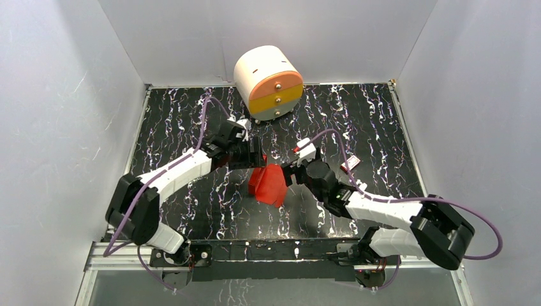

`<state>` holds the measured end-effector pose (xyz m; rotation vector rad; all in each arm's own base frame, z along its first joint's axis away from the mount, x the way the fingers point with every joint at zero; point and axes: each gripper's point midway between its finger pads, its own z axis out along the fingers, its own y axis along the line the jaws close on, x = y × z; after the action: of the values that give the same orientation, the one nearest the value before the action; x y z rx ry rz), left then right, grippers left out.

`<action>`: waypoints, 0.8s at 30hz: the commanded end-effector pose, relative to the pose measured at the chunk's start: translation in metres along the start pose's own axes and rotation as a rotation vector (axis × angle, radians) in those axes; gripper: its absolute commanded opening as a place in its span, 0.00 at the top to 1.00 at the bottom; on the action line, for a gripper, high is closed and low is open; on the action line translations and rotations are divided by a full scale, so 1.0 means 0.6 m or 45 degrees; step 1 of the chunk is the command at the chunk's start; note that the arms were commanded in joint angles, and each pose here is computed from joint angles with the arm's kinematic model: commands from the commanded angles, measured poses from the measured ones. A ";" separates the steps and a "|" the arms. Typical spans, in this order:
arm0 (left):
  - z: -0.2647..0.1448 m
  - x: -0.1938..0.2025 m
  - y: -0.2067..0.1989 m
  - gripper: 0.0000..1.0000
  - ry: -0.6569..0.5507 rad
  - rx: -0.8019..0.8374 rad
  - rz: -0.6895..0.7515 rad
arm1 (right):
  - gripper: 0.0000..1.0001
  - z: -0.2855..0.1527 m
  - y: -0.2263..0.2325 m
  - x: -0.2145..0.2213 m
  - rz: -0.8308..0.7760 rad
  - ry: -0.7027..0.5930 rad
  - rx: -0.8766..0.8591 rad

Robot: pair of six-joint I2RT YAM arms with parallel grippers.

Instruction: Fold the paper box

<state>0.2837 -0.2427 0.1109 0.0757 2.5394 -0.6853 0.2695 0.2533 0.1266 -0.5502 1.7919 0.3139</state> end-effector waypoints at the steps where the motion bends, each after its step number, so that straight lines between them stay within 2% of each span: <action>1: 0.009 0.003 -0.004 0.25 0.051 -0.062 0.079 | 0.06 -0.016 -0.022 -0.020 0.082 -0.085 0.060; 6: 0.023 0.011 0.010 0.30 0.069 -0.123 0.072 | 0.06 -0.025 -0.031 -0.013 0.096 -0.094 0.073; 13: 0.035 0.020 0.005 0.45 0.088 -0.086 0.039 | 0.07 -0.027 -0.025 -0.015 0.123 -0.070 0.049; 24: 0.014 0.024 0.022 0.73 -0.069 0.008 -0.154 | 0.09 -0.043 -0.009 -0.062 0.175 0.000 -0.015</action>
<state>0.2748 -0.2410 0.0743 0.0099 2.5932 -0.6410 0.2547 0.2327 0.1247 -0.4882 1.8784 0.3408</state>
